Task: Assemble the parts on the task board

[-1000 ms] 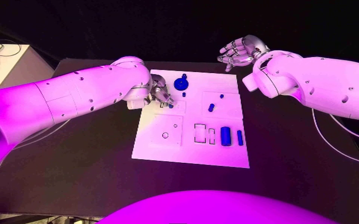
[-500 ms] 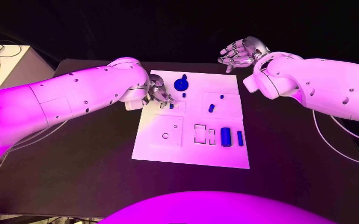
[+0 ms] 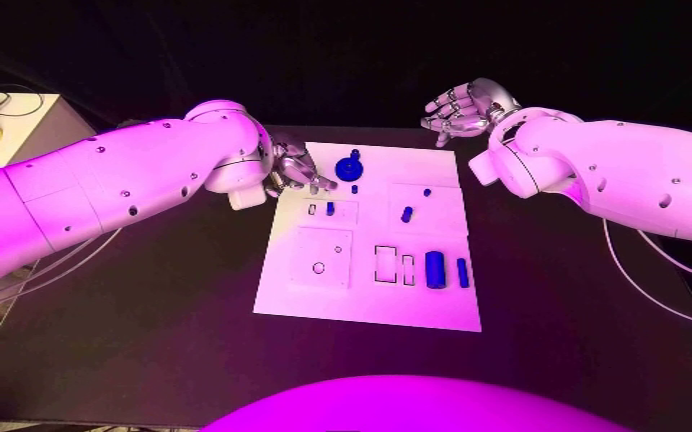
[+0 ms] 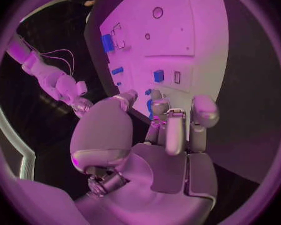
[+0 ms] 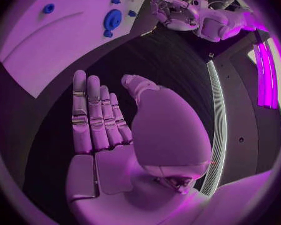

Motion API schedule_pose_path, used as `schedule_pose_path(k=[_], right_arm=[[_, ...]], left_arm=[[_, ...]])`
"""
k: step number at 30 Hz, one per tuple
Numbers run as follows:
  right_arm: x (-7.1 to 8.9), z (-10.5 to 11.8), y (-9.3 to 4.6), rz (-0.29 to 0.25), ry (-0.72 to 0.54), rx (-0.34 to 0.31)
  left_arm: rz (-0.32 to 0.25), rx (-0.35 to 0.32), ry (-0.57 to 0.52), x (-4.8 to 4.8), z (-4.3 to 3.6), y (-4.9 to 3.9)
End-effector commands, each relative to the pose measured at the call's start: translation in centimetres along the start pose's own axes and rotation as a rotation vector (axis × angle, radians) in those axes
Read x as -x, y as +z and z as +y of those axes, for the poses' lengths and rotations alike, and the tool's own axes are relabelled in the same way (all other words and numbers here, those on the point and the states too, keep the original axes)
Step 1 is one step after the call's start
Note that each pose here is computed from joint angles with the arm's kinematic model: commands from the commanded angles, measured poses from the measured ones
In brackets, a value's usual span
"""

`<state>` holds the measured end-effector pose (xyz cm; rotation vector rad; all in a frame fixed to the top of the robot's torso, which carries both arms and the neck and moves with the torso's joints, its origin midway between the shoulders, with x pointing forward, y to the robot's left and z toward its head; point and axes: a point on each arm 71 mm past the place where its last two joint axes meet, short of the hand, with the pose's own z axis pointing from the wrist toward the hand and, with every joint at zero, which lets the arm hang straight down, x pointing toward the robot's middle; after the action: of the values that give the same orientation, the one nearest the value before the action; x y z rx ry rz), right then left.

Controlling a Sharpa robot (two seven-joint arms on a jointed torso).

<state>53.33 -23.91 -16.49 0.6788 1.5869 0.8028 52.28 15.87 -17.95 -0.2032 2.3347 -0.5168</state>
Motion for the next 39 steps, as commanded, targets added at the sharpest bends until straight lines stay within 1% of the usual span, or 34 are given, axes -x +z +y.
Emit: schedule_pose_path(k=[1,3,6,11,15,18,20,22,24,27,34,39], right_arm=[[0.0,0.0,0.0,0.009,-0.001,0.018],[0.0,0.0,0.0,0.008,0.0,0.018],[0.0,0.0,0.0,0.008,0.001,0.019],[0.1,0.0,-0.1,0.008,0.003,0.025],[0.1,0.0,-0.1,0.006,0.004,0.031],[0.1,0.0,-0.1,0.007,0.005,0.034],[0.0,0.1,-0.1,0.008,0.005,0.036],[-0.1,0.2,0.0,0.009,0.006,0.038],[-0.2,0.2,-0.1,0.011,0.007,0.04],[-0.2,0.3,-0.1,0.013,0.008,0.04],[-0.3,0.4,-0.2,0.017,0.01,0.042],[-0.3,0.5,-0.3,0.019,0.01,0.044]], left_arm=[[0.002,-0.032,-0.084,0.92,0.16,-0.63],[-0.014,-0.032,-0.108,1.81,0.55,-0.9],[-0.033,-0.025,-0.131,2.82,1.01,-0.97],[-0.073,-0.008,-0.164,4.57,1.65,-0.55],[-0.109,-0.006,-0.172,6.04,1.59,-0.04],[-0.14,0.003,-0.152,7.13,1.41,0.38],[-0.154,0.012,-0.14,7.73,1.33,0.68],[-0.155,0.022,-0.131,8.14,1.25,1.0],[-0.141,0.036,-0.118,8.39,1.1,1.45],[-0.118,0.047,-0.103,8.36,0.9,1.86],[-0.066,0.07,-0.057,7.75,0.6,2.94],[-0.055,0.082,-0.049,7.46,0.68,3.44]])
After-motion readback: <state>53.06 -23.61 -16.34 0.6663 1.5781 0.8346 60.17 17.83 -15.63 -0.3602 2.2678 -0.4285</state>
